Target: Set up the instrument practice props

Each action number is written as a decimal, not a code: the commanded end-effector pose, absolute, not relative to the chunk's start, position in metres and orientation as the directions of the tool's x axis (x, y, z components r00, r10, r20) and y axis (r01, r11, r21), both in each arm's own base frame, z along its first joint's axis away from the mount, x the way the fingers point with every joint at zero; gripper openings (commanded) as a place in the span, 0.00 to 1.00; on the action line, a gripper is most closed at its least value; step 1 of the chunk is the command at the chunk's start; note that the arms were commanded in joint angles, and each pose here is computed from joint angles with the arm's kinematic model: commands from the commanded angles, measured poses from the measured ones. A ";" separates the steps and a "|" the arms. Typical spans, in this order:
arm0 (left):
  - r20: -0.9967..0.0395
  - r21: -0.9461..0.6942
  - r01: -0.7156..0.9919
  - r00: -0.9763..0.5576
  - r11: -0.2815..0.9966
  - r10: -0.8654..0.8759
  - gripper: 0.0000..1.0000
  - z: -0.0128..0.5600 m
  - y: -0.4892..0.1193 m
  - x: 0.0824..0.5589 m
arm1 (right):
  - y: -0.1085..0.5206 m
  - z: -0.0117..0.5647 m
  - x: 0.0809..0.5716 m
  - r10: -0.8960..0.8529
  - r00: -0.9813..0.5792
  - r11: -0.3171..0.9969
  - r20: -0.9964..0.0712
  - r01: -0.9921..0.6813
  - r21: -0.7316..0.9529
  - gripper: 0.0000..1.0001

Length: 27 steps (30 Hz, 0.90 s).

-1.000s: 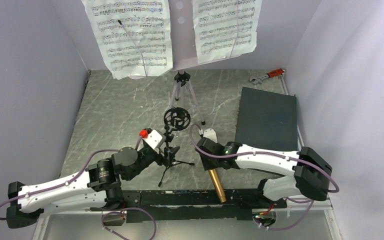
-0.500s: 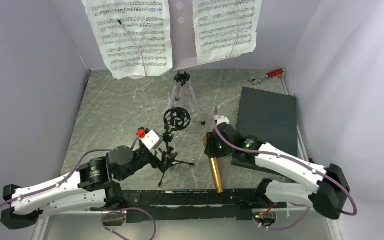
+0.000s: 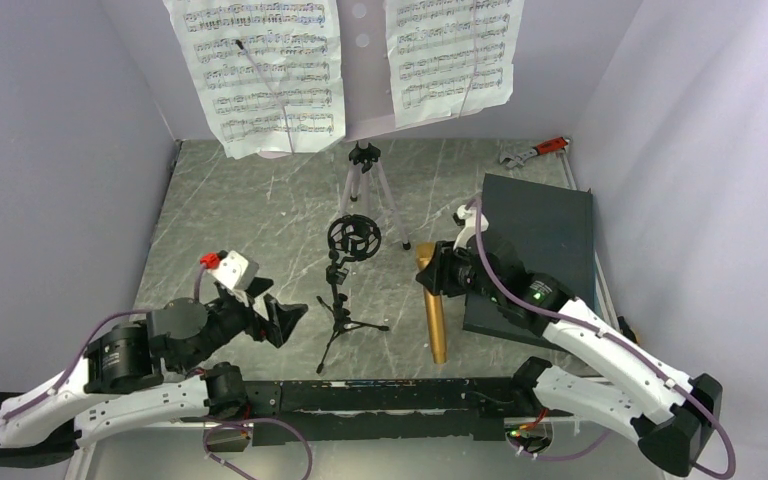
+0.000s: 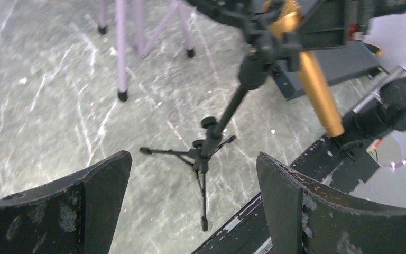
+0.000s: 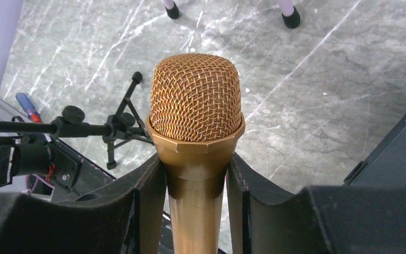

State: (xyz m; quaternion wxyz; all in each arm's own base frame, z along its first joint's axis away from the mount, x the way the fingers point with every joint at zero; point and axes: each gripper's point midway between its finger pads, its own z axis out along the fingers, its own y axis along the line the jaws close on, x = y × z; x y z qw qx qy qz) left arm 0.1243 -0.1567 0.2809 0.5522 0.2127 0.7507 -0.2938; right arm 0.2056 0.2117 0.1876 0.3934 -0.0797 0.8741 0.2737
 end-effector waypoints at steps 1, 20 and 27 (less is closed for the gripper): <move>-0.928 -0.219 0.449 -0.369 0.866 -0.043 0.93 0.266 -0.122 0.139 | 0.219 0.244 0.217 0.143 -0.568 0.786 -0.811 -0.433 0.442 0.00; -0.815 -0.105 0.139 -0.580 0.985 -0.005 0.94 0.176 -0.127 0.167 | 0.225 0.323 0.222 0.237 -0.401 0.705 -0.885 -0.556 0.441 0.00; -0.701 -0.323 0.074 -0.688 0.944 -0.186 0.94 0.131 -0.128 0.207 | 0.227 0.333 0.222 0.242 -0.385 0.690 -0.891 -0.577 0.437 0.00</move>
